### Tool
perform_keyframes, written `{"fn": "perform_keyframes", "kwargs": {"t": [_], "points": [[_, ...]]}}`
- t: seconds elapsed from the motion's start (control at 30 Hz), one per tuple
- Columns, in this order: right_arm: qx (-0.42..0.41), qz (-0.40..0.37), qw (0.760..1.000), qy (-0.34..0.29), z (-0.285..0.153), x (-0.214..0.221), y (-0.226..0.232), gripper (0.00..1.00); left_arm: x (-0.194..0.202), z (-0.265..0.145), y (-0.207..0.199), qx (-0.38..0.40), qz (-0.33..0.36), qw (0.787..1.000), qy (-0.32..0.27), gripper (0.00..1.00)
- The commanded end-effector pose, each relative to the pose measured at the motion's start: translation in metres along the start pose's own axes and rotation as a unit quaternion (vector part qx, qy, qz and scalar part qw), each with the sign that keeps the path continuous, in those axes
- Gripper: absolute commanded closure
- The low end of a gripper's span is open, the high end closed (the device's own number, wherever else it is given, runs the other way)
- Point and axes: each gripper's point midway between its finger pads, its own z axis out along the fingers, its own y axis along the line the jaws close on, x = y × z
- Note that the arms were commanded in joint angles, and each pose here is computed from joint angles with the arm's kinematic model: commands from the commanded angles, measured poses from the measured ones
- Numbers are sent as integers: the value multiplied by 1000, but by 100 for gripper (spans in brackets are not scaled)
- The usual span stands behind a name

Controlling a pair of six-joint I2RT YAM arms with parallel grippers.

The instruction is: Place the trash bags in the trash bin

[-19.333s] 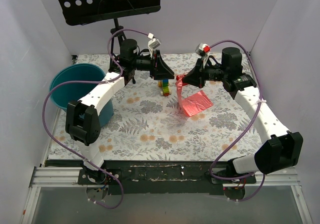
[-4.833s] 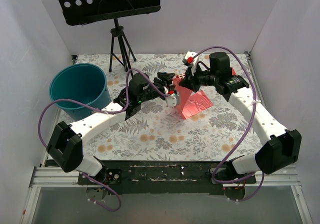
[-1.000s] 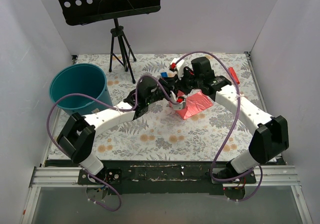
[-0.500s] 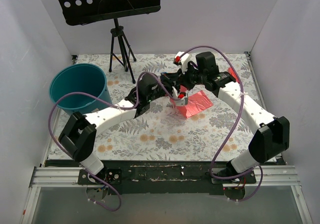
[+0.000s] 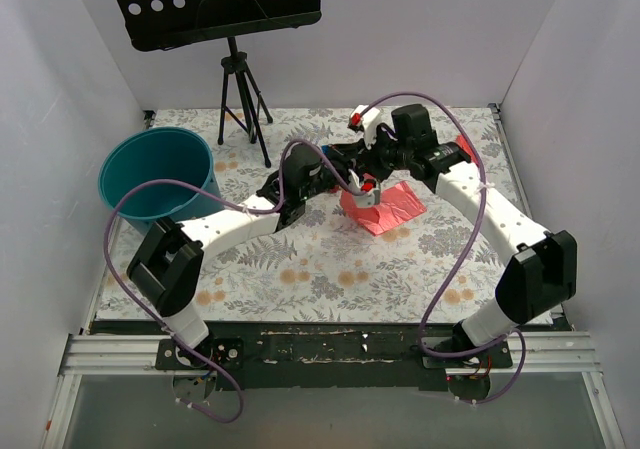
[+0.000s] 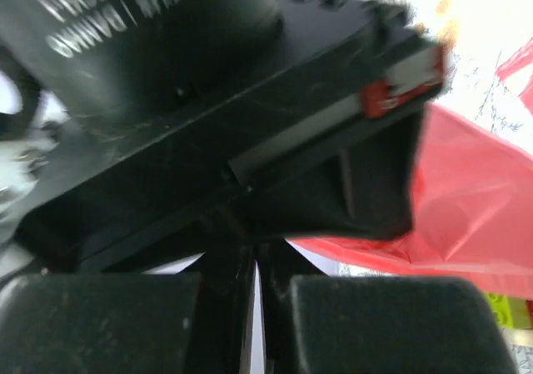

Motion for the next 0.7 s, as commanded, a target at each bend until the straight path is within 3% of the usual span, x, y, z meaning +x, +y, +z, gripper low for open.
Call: {"fn": "perform_keyframes", "kwargs": {"t": [0.0,0.13,0.23,0.43,0.57,0.63,0.67], "points": [[-115,-40,990,-72,-9,-44,83,99,-26,20,59,-65,21,996,-52,100],[-74,-51,989,-117,-23,-87,60,99,-20,2,11,-14,11,999,-46,100],[-28,-32,992,-116,-21,-88,20,99,-27,-19,-13,19,-1,999,-50,100],[-51,12,997,-51,3,-23,29,99,-36,-5,43,-38,12,998,-53,100],[-103,3,991,-83,-16,-46,58,99,-10,8,52,-66,12,998,-19,100],[-91,5,991,-97,-27,-56,56,99,2,9,52,-78,-6,997,-3,100],[-79,3,991,-103,-34,-60,54,99,6,7,56,-89,-26,996,8,95]]}}
